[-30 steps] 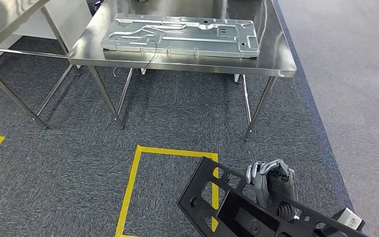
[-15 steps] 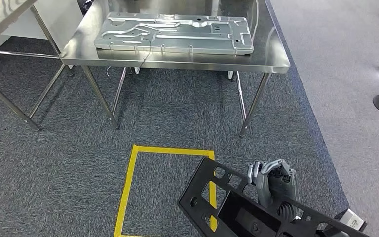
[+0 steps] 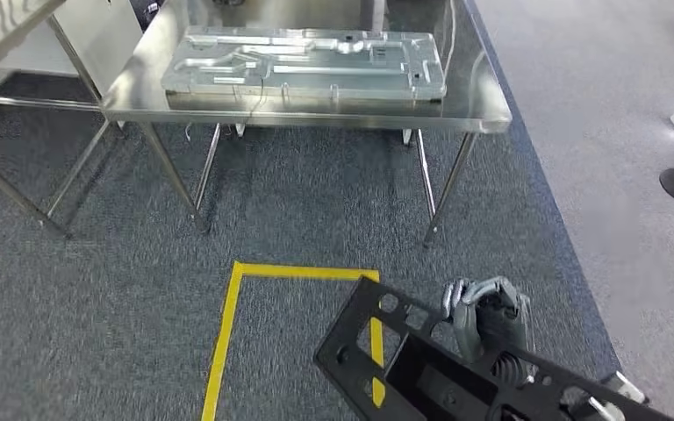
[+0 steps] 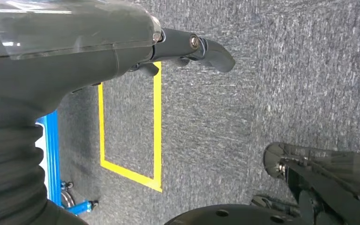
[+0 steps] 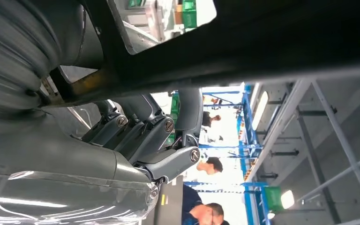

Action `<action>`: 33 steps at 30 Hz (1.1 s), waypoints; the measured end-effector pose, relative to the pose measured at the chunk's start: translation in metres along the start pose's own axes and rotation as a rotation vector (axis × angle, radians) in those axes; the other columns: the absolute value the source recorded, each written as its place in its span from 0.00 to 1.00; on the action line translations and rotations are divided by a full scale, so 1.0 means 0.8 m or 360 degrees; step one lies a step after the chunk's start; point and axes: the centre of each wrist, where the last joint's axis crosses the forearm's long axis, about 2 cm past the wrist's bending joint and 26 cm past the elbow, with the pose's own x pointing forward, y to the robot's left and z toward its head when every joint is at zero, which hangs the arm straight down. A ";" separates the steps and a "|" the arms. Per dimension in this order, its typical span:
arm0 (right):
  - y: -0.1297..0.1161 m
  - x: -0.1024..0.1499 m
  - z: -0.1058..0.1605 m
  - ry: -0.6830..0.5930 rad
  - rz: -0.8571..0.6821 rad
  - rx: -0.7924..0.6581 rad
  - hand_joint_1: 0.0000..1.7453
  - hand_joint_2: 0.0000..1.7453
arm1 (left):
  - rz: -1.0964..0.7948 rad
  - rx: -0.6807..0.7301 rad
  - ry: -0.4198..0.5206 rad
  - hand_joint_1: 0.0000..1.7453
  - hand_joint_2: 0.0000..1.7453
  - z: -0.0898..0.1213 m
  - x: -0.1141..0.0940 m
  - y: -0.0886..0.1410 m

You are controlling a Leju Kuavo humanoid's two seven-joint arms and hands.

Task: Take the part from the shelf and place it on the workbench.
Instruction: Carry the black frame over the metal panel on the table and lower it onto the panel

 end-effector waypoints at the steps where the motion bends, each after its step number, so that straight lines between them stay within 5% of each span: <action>1: -0.002 0.000 -0.003 -0.0015 0.0017 0.0002 1.00 1.00 | -0.0001 -0.0001 0.0000 0.00 1.00 0.000 0.000 0.000; 21: -0.085 -0.001 -0.095 -0.0179 0.0393 0.0144 1.00 1.00 | -0.0005 -0.0009 0.0002 0.00 1.00 0.000 0.003 -0.003; 33: -0.134 -0.008 -0.117 -0.0127 0.0551 0.0214 1.00 1.00 | -0.0011 -0.0007 -0.0004 0.00 1.00 0.000 0.003 -0.003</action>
